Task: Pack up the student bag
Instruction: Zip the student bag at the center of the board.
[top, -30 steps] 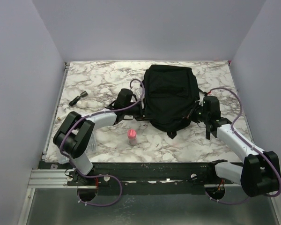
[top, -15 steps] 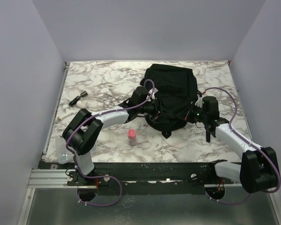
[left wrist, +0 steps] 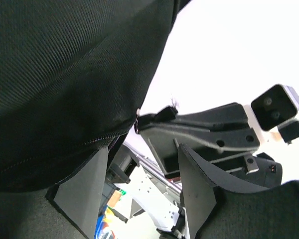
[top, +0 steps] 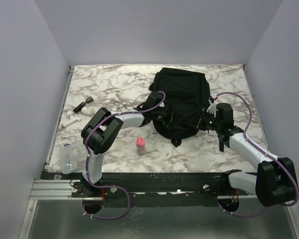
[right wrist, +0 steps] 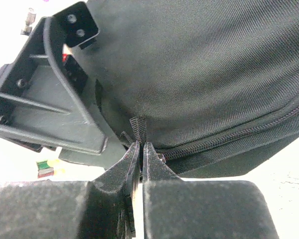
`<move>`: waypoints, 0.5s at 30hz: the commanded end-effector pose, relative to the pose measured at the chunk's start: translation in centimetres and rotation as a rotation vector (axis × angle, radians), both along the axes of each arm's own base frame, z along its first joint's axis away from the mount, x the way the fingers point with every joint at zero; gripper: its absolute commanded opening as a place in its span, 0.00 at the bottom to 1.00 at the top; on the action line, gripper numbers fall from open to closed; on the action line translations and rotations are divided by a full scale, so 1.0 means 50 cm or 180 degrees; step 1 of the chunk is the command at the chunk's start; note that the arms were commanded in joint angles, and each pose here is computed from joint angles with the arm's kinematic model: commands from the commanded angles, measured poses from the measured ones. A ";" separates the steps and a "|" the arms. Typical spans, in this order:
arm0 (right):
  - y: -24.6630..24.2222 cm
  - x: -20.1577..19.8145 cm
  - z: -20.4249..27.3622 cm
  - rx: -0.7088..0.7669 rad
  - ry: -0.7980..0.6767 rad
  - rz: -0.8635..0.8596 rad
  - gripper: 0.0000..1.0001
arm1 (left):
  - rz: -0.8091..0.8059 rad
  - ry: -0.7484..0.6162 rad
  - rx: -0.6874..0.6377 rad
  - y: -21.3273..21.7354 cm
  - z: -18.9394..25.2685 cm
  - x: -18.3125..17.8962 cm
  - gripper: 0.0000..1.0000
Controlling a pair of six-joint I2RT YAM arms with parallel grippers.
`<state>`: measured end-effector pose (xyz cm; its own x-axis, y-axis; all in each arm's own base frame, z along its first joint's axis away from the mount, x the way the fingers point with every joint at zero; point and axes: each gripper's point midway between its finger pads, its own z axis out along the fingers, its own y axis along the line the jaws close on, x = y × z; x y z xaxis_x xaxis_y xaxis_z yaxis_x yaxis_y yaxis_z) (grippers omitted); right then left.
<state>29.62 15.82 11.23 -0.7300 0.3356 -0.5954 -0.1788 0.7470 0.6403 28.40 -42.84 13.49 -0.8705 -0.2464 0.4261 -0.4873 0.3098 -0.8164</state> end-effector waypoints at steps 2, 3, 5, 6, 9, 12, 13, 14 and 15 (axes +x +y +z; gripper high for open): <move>0.018 -0.015 0.010 0.0112 -0.0120 0.0208 0.08 | 0.0099 0.0237 -0.0044 -0.022 -0.005 0.025 0.62; 0.019 -0.017 0.009 0.0128 -0.0112 0.0219 0.08 | 0.0119 0.0245 -0.0032 -0.023 -0.010 0.030 0.63; 0.022 -0.022 0.006 0.0169 -0.0083 0.0235 0.10 | 0.0144 0.0289 -0.0011 -0.025 -0.021 0.035 0.64; 0.024 -0.024 0.004 0.0185 -0.0063 0.0251 0.10 | 0.0146 0.0287 -0.0012 -0.028 -0.022 0.038 0.65; 0.028 -0.030 -0.009 0.0227 0.0036 0.0279 0.10 | 0.0144 0.0287 0.0002 -0.034 -0.032 0.043 0.66; 0.029 -0.030 -0.011 0.0254 0.0024 0.0264 0.12 | 0.0113 0.0312 0.0002 -0.038 -0.042 0.043 0.64; 0.030 -0.030 -0.012 0.0256 0.0032 0.0264 0.13 | 0.0096 0.0304 -0.0012 -0.040 -0.042 0.043 0.62; 0.030 -0.030 -0.012 0.0260 0.0046 0.0273 0.14 | 0.0076 0.0298 -0.0023 -0.043 -0.042 0.042 0.61; 0.031 -0.031 -0.013 0.0263 0.0057 0.0275 0.15 | 0.0070 0.0280 -0.0039 -0.045 -0.039 0.043 0.59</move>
